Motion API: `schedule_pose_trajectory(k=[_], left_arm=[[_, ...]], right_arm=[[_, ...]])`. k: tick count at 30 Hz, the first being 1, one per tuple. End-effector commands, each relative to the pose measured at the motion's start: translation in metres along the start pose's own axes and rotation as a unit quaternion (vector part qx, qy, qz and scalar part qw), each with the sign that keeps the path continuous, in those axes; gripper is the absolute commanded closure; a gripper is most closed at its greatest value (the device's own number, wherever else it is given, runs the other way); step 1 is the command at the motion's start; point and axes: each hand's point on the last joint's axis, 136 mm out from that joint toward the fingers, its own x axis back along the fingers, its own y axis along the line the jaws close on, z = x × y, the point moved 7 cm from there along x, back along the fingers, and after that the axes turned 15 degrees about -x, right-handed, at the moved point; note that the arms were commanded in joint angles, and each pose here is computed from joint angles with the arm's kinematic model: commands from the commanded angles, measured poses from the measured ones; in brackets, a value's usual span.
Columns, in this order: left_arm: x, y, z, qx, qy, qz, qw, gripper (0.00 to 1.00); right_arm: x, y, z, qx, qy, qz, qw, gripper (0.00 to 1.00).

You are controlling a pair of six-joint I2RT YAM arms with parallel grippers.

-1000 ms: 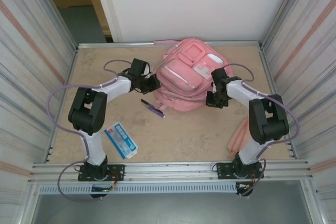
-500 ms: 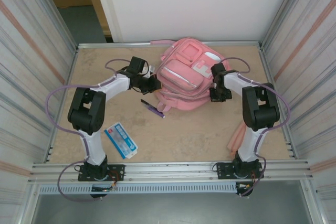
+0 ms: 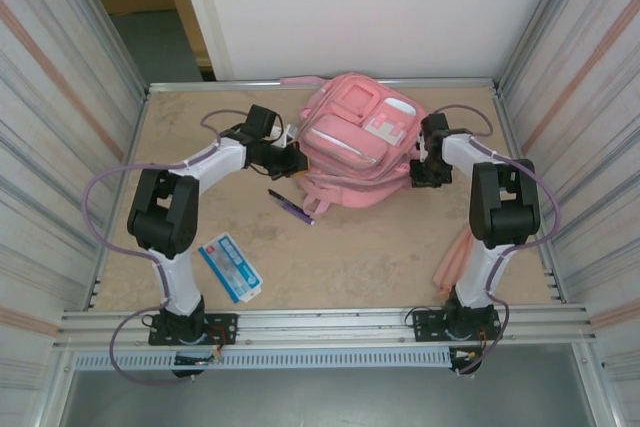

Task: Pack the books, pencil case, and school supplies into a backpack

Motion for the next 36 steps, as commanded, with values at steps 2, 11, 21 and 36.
schedule_pose_trajectory(k=[2,11,21,36], left_arm=[[0.022,-0.025,-0.004,-0.032,-0.007,0.043,0.999,1.00],[0.040,-0.042,0.002,-0.058,-0.045,0.033,0.997,0.63],[0.047,-0.119,0.017,-0.293,-0.062,-0.068,0.952,0.45],[-0.048,-0.152,0.019,-0.508,0.079,-0.147,0.845,0.26]], right_arm=[[0.027,-0.001,-0.019,-0.001,-0.057,-0.015,0.998,0.72],[0.080,-0.015,-0.003,-0.066,-0.155,-0.021,0.985,0.55],[0.158,-0.012,0.025,-0.103,-0.257,-0.155,0.948,0.52],[0.201,-0.039,0.070,-0.131,-0.339,-0.160,0.918,0.43]])
